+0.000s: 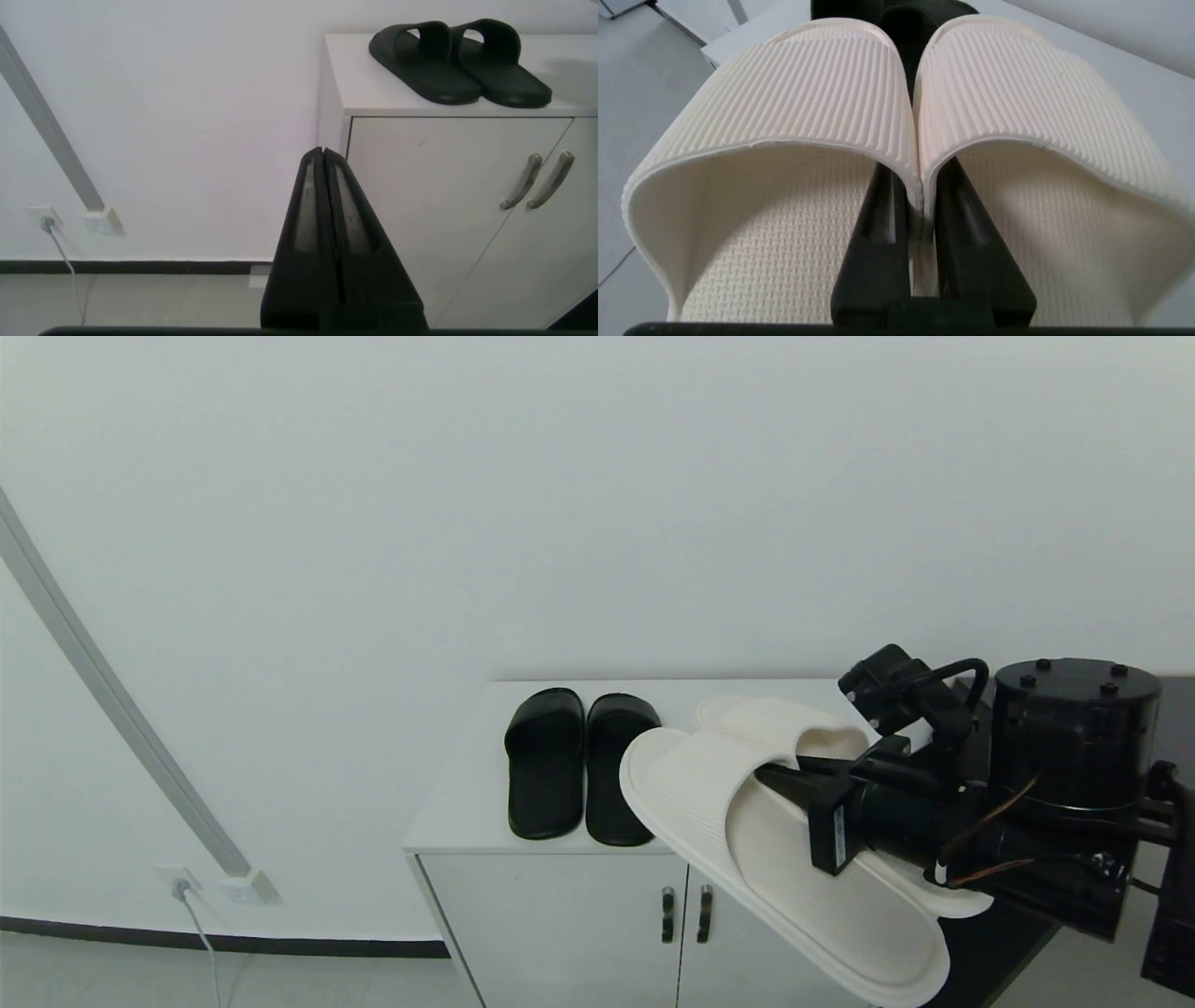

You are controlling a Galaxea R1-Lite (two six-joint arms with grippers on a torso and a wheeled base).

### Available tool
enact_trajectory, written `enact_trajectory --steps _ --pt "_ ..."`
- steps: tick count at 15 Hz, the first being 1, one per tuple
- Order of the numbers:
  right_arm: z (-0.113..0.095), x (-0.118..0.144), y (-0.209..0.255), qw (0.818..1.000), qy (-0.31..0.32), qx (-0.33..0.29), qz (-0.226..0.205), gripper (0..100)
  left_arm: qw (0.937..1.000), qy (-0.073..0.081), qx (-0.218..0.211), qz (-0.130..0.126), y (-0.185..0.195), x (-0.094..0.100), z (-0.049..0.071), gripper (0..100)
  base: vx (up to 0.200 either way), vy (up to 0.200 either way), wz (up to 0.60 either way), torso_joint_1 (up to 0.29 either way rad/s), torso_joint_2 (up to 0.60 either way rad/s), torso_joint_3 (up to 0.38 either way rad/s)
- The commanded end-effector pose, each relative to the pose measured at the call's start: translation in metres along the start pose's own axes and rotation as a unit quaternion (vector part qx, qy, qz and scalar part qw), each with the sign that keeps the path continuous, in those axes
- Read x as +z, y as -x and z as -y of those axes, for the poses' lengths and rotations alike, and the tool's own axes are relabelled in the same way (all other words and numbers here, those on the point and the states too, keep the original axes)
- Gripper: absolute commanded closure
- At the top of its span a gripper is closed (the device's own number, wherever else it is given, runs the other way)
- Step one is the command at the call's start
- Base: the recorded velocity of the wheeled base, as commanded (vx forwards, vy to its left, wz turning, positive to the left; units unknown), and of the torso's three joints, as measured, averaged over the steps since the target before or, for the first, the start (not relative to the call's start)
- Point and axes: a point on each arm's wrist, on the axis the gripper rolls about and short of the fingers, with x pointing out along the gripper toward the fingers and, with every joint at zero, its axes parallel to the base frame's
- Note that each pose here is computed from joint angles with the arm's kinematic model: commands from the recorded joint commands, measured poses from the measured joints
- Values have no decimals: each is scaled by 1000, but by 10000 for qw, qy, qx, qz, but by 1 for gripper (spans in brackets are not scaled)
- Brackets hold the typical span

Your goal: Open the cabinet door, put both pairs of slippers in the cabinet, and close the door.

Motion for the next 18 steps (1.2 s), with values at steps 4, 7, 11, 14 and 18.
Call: enact_trajectory --steps 4,7,11,14,18 --pt "-1 -1 -1 10000 5 3 -32 100 10000 0 3 -9 0 0 0 100 -200 0 0 8 5 2" --pt "-1 -2 1 10000 7 26 -24 100 10000 0 3 -9 0 0 0 100 -200 0 0 -9 2 5" --pt "-1 -4 2 10000 7 35 -78 100 10000 0 3 -9 0 0 0 100 -100 0 0 0 0 0" --pt "-2 -9 4 9997 6 189 -152 100 10000 0 3 -1 0 0 0 100 0 0 0 0 0 0" --pt "-3 -12 5 9994 19 290 -204 100 10000 7 3 -9 0 0 0 100 0 0 0 0 0 0"
